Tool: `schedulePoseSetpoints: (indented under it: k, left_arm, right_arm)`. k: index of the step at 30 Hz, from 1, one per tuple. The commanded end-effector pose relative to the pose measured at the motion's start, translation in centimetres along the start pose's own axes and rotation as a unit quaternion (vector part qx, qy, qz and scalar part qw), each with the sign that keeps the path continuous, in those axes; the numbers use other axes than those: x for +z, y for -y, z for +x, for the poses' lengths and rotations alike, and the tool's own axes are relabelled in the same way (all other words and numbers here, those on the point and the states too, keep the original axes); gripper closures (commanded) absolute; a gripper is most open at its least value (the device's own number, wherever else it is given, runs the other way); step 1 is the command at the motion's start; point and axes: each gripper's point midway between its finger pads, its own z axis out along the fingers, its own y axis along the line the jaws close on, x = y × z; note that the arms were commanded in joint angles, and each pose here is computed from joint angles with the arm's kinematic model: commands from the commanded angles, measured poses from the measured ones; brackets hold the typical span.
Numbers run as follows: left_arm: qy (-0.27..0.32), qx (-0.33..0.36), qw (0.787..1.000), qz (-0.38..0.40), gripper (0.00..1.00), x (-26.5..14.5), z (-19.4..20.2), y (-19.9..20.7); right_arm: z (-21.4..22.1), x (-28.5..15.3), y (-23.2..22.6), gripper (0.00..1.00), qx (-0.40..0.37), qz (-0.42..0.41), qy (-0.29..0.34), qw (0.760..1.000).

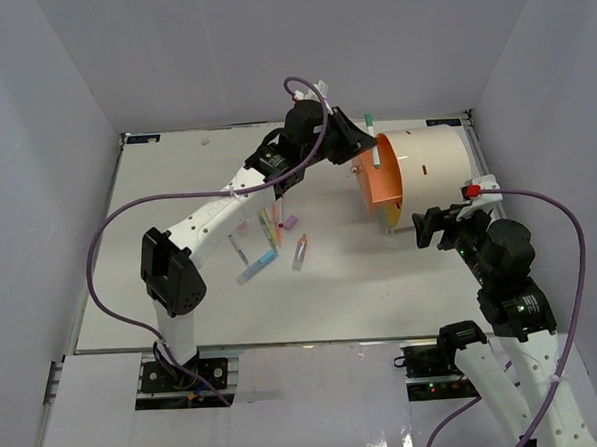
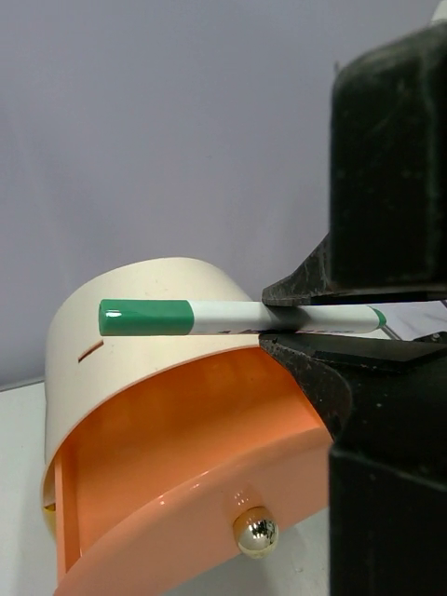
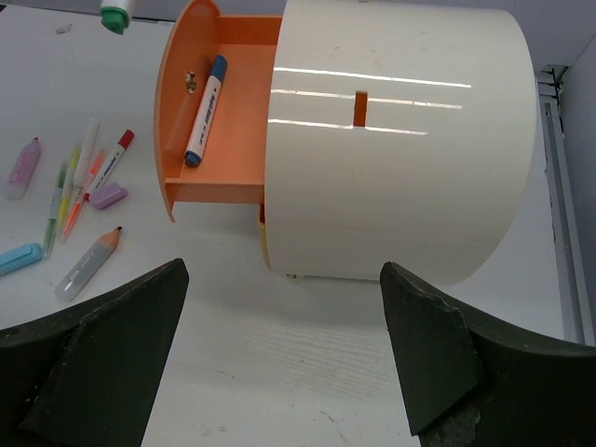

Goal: Sort the stationery into containers
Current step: Place the pen in the drawer, then pick up the pen from the center of the board.

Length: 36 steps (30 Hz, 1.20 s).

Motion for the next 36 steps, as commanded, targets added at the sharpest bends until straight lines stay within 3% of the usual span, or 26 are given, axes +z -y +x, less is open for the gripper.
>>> schedulePoseSetpoints:
  k: [1, 12, 18, 22, 28, 36]
  left_arm:
    - [0.036, -0.008, 0.999, 0.022, 0.8, -0.5, -1.7, 2.5]
    - [0.028, -0.007, 1.0, -0.003, 0.46, 1.0, -0.6, 0.2]
    - [0.032, 0.023, 0.999, -0.004, 0.43, -0.2, -1.0, 0.6]
    - [0.075, 0.08, 0.991, -0.072, 0.4, -2.6, -3.3, -1.5]
    - [0.114, 0.15, 0.954, -0.235, 0.38, -8.7, -6.8, -10.7]
    - [0.067, 0.126, 0.927, -0.346, 0.4, -13.1, -7.3, -22.4]
  right_arm:
    - [-0.7, -0.1, -0.1, 0.1, -0.008, -0.002, 0.016, 1.0]
    - [-0.3, -0.3, 0.1, 0.1, -0.024, 0.001, 0.018, 1.0]
    - [-0.3, -0.3, 0.1, 0.1, -0.026, 0.001, 0.019, 0.999]
    - [-0.3, -0.2, 0.2, 0.1, -0.028, 0.003, 0.019, 0.999]
    - [-0.4, -0.1, 0.2, 0.1, -0.031, 0.003, 0.019, 0.999]
    - [-1.0, 0.0, -0.1, 0.1, -0.031, -0.003, 0.018, 0.999]
